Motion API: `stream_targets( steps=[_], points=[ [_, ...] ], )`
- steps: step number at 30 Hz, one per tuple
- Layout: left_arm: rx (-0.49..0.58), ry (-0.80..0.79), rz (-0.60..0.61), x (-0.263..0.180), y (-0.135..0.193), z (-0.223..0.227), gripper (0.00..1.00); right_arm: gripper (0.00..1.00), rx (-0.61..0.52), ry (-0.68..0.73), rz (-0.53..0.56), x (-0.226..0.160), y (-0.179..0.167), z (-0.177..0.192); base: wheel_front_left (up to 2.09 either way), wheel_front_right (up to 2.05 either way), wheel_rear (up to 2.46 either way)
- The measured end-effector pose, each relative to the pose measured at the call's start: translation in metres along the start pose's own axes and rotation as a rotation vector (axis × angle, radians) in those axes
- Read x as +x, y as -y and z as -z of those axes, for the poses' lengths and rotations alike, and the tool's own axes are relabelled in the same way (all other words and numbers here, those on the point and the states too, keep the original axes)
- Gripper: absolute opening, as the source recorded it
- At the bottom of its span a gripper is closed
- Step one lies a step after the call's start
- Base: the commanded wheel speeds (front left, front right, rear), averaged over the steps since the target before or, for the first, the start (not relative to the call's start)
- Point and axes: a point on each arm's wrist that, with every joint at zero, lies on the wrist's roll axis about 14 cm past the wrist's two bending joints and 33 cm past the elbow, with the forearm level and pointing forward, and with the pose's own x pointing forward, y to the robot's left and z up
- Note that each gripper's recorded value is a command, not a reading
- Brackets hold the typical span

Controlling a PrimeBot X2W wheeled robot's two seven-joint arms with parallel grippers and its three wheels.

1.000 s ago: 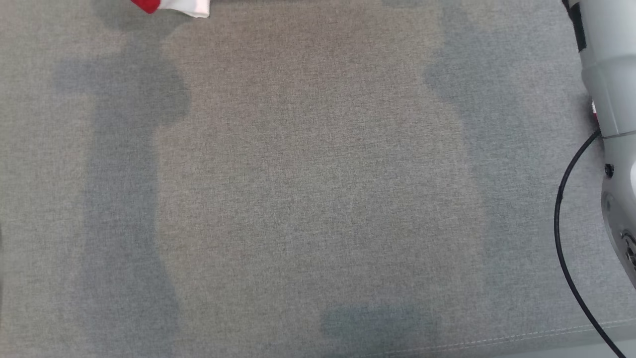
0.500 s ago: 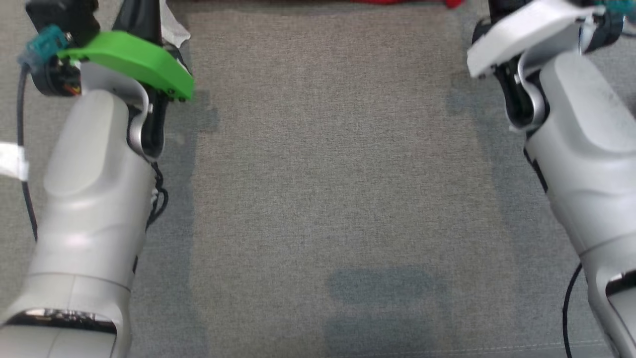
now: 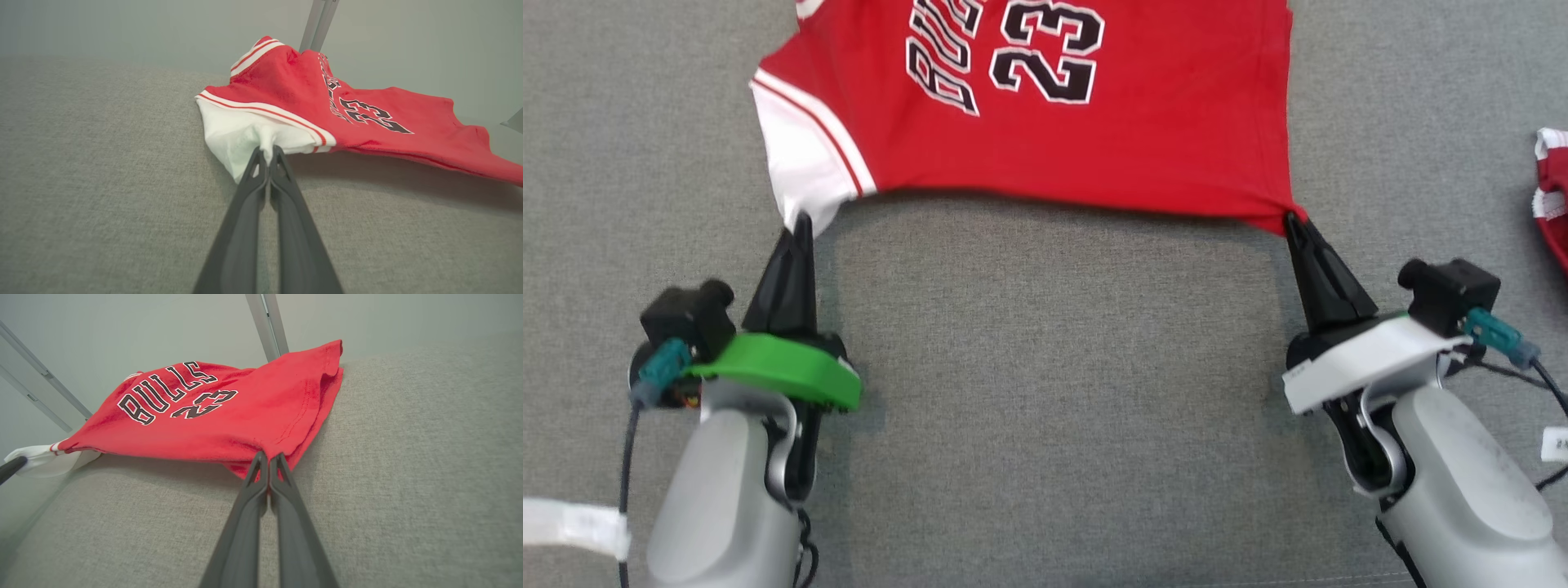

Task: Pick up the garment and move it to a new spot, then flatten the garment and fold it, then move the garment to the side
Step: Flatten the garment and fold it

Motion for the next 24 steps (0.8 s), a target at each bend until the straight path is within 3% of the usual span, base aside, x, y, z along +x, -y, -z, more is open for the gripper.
stream_targets(
  steps=[12, 24],
  points=[
    [-0.004, -0.148, -0.001, -0.114, 0.039, 0.029, 0.00, 0.00, -0.022, -0.046, 0.083, -0.100, 0.007, 0.003, 0.00, 0.00, 0.00],
    [-0.073, -0.234, -0.060, -0.178, 0.060, 0.023, 0.00, 0.00, -0.027, -0.136, 0.139, -0.159, 0.003, 0.005, 0.00, 0.00, 0.00]
  ],
)
